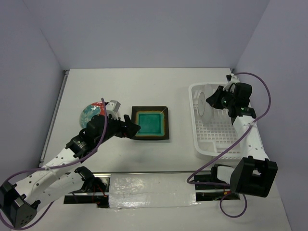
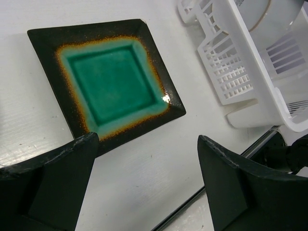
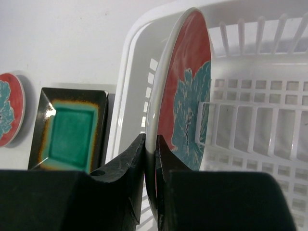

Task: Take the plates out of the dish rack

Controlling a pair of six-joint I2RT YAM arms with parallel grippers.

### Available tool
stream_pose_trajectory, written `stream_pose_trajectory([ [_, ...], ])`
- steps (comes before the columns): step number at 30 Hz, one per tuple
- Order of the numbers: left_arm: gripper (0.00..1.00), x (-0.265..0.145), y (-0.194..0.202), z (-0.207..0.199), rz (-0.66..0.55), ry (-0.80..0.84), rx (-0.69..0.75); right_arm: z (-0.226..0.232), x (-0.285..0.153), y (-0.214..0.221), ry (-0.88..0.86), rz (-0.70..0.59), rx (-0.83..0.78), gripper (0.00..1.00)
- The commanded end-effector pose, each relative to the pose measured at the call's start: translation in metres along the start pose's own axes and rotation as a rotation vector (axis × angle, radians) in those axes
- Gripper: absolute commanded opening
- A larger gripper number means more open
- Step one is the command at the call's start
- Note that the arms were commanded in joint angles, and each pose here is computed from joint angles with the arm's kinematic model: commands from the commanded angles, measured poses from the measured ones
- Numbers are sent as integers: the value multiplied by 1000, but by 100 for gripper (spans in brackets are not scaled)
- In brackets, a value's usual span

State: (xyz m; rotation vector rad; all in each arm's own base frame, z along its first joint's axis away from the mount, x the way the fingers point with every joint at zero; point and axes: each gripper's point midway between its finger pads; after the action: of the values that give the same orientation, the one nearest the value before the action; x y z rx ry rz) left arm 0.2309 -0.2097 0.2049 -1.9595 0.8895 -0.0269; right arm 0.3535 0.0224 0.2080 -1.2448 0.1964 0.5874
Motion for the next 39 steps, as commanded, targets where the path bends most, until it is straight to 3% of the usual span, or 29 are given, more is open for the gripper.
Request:
stream_pose_trajectory([
  [1, 97, -3, -19, -9, -56, 15, 27, 26, -21, -68, -60, -158, -103, 0],
  [15, 96, -14, -54, -32, -76, 10, 6, 63, -56, -131, -106, -278, -121, 0],
  [19, 98, -10, -78, -44, -62, -15, 55, 99, -88, -185, -114, -387, -242, 0],
  [20, 98, -15, -100, -53, -103, -23, 63, 104, -91, -190, -107, -385, -269, 0],
  [21, 98, -9, -97, -45, -60, -74, 76, 127, -99, -207, -135, -417, -321, 0],
  [26, 96, -15, -158, -48, -90, -133, 41, 176, -120, -228, -93, -510, -535, 0],
  [29, 93, -11, -188, -20, -56, -134, -81, 223, -136, -216, -147, -619, -716, 0],
  [30, 92, -5, -182, -30, 19, -31, -111, 236, -117, -185, -163, -584, -782, 0],
  [32, 91, -11, -199, -20, 3, -8, -143, 250, -132, -179, -155, -687, -933, 0],
  [34, 91, -18, -209, -19, -23, -8, -139, 259, -118, -144, -152, -673, -1015, 0],
  [35, 92, -23, -214, -19, -48, -9, -139, 265, -133, -148, -136, -765, -1063, 0],
  [36, 92, -26, -216, -20, -57, 0, -142, 264, -118, -122, -135, -740, -1122, 0],
  [39, 92, -27, -209, -28, -44, 67, -167, 274, -115, -97, -66, -800, -1234, 0],
])
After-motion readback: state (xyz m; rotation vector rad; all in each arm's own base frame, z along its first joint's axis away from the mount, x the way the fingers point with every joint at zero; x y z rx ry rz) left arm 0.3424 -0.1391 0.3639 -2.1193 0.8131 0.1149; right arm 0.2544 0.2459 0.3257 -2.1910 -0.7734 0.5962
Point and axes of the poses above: each gripper's point midway between its finger pads, its own x axis out along the fingers, its own z axis along the line the jaws close on, y = z × x, and after that the axes turned 5 degrees about -x, right-handed
